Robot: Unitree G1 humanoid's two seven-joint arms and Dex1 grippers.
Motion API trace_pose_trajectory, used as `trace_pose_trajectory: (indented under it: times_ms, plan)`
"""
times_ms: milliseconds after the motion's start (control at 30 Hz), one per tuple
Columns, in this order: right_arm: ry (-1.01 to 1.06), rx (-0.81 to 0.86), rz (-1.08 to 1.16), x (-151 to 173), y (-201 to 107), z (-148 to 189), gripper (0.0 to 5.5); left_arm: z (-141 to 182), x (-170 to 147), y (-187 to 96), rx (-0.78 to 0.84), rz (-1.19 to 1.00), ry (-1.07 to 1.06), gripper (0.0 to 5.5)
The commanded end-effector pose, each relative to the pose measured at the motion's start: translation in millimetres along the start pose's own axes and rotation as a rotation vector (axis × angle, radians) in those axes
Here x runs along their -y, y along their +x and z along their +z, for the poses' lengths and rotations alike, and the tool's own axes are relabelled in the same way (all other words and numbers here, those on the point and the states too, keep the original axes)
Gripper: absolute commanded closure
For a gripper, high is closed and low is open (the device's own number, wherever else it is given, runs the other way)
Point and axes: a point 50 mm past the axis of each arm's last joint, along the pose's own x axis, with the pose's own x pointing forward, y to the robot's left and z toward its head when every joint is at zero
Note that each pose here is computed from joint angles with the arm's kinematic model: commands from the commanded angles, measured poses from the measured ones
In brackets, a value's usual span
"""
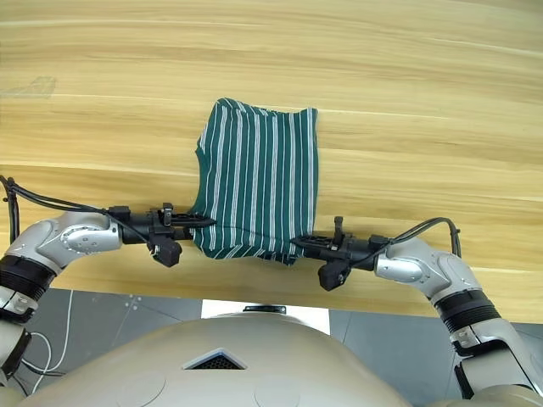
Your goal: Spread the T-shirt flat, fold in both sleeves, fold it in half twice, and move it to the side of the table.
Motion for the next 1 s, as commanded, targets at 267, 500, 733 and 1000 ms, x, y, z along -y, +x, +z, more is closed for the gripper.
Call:
trace_pose_trajectory:
  times_ms: [267,500,733,1000]
  plan:
    - [-0.055,-0.020,0.039,11,0,-11,5.29,0,60,6,-0.048,-0.286,-0.151,5.37]
    - [-0.033,0.027,-0.050,16,5,-1,5.30,21,49,18,0.050,-0.105,-0.272,5.43]
    - [0.125,0.059,0.035,-3,-21,38,5.30,78,59,4,0.172,-0.031,-0.416,5.43]
    - [0.163,0.040,-0.034,15,-19,40,5.30,64,50,2,0.105,0.072,-0.498,5.43]
